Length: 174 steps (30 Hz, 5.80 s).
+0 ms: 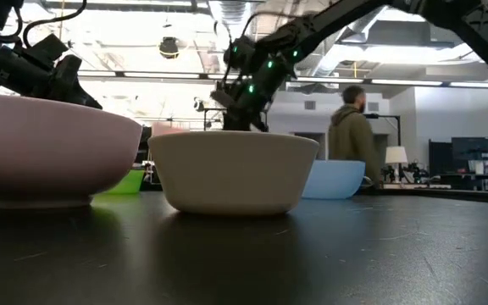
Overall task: Nest bowls inside each other
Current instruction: Stack the orange bowl on top of the white bowl
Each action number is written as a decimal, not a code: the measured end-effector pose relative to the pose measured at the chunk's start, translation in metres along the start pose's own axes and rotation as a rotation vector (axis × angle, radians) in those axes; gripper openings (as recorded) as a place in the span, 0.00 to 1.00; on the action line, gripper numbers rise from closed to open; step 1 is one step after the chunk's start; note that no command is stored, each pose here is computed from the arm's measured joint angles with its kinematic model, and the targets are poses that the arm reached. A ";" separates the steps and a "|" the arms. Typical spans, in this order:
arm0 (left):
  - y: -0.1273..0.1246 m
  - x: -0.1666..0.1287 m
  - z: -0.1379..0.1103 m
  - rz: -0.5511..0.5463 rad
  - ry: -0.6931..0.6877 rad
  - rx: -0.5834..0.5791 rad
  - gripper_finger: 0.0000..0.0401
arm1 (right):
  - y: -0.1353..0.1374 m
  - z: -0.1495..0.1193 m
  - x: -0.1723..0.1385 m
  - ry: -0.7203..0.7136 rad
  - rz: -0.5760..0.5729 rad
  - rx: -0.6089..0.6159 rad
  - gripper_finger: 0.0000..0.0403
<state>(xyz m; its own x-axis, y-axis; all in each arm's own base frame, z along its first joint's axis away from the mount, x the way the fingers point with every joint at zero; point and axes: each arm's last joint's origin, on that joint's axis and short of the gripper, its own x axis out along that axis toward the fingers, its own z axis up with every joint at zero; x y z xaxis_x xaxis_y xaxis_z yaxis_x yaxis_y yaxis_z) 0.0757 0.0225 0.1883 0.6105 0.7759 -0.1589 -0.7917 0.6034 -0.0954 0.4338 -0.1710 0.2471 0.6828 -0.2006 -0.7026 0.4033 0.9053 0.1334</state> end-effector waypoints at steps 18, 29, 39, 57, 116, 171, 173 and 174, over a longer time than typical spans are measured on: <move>0.001 0.000 0.000 0.024 -0.008 -0.002 0.31 | 0.163 0.006 -0.040 -0.343 0.398 -0.163 0.01; 0.000 0.000 0.001 0.022 -0.012 -0.008 0.31 | 0.178 -0.015 0.018 -0.308 0.425 -0.056 0.00; 0.000 0.000 0.001 0.023 -0.012 -0.007 0.31 | 0.176 -0.023 0.035 -0.283 0.413 -0.014 0.02; 0.000 0.000 0.001 0.022 -0.012 -0.002 0.31 | 0.178 -0.025 0.035 -0.265 0.410 0.009 0.30; 0.000 0.000 0.000 0.008 -0.003 -0.004 0.31 | 0.158 -0.015 0.030 -0.283 0.446 -0.199 0.01; -0.020 -0.006 -0.016 -0.754 0.257 0.048 0.31 | 0.142 0.012 -0.073 -0.249 0.244 -0.267 0.02; -0.020 -0.006 -0.016 -0.744 0.258 0.041 0.31 | 0.142 0.012 -0.073 -0.243 0.243 -0.265 0.02; -0.019 -0.006 -0.016 -0.733 0.259 0.039 0.31 | 0.142 0.011 -0.072 -0.237 0.243 -0.265 0.02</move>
<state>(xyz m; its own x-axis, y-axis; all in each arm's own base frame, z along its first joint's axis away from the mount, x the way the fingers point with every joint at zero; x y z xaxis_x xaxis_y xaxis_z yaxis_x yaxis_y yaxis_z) 0.0871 0.0032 0.1749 0.9494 0.1118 -0.2934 -0.1837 0.9556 -0.2303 0.4483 -0.0321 0.3246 0.8719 -0.0222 -0.4891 0.0643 0.9955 0.0695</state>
